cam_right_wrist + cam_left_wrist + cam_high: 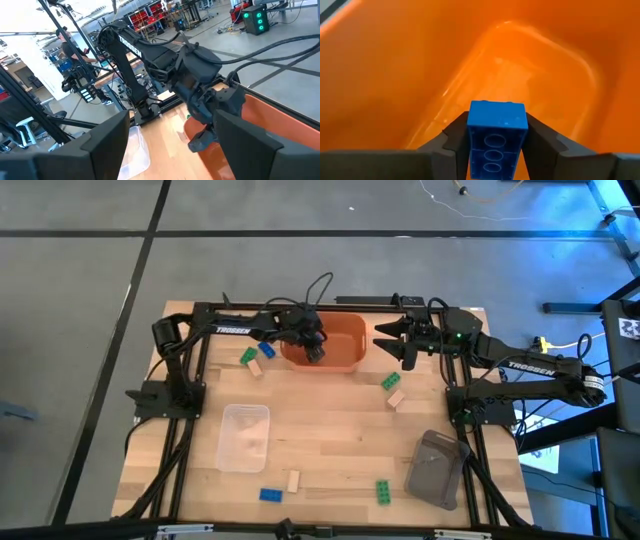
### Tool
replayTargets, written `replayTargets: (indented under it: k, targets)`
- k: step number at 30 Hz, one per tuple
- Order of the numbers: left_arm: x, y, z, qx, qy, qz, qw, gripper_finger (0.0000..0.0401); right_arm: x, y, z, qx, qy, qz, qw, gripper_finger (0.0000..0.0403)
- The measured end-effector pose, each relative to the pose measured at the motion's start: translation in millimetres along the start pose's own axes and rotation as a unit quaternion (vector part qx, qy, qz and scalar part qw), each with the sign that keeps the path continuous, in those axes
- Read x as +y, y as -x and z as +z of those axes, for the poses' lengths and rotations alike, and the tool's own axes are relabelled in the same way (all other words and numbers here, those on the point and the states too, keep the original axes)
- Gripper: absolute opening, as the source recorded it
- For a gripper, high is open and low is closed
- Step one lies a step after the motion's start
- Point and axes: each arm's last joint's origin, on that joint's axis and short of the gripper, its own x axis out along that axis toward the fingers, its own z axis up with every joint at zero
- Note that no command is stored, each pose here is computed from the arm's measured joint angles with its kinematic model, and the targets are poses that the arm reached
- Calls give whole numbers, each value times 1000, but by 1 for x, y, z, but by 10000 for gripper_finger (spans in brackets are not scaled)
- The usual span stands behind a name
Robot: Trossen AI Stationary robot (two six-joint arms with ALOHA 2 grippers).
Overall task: Sort & place blocks by color
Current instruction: Put the top right blue game piece into the orange bin, then put the top blue game piece into the orange bin
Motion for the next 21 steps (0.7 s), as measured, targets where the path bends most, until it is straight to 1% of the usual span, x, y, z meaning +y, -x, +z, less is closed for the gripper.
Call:
replayTargets:
  k: [3,6,14,17,21]
  targets:
    - [0,0,0,-1,0,0,1000,165,0,0,0,0,0,0,1000,288]
    - [-2,0,0,1,0,-4,1000,184,0,0,0,0,0,0,1000,288]
    - [-1,6,4,-13,0,-11,1000,204,0,0,0,0,0,0,1000,288]
    - [2,23,15,-43,4,-16,999,206,0,0,0,0,0,0,1000,288]
    - [7,64,32,-93,1,-21,995,207,0,0,0,0,0,1,1000,288]
